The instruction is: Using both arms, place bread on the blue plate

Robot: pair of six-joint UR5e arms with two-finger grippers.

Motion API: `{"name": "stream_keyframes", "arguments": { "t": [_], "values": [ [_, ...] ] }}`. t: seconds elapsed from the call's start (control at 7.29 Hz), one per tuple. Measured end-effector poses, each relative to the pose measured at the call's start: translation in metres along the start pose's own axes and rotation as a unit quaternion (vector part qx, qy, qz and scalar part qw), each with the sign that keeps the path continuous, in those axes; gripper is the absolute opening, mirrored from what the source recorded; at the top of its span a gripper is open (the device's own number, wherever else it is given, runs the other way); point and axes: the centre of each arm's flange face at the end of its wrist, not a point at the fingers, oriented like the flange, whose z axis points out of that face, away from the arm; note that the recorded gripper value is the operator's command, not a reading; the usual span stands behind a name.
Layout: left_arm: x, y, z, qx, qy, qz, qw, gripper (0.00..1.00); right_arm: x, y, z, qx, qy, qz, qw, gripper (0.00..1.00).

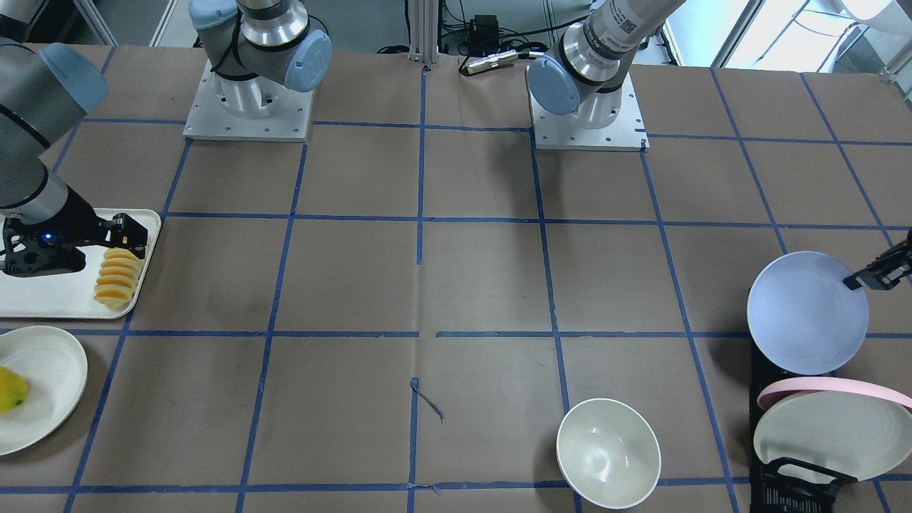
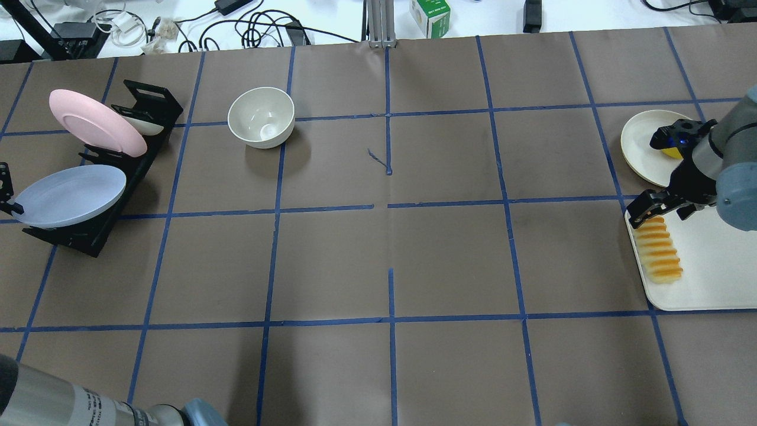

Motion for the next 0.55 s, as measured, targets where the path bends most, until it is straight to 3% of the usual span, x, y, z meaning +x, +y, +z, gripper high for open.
{"name": "stream_keyframes", "arguments": {
  "t": [0.27,0.55],
  "values": [
    [0.031,0.031,-0.015,-0.03,0.049,0.007,0.9983,0.0,0.001,0.0,0.002,-0.004,0.002,0.0,1.0,1.0],
    [0.093,0.073,-0.024,-0.06,0.074,0.045,0.9944,0.0,0.004,-0.001,0.0,-0.001,0.013,-0.002,0.9999,1.0]
  ]
}}
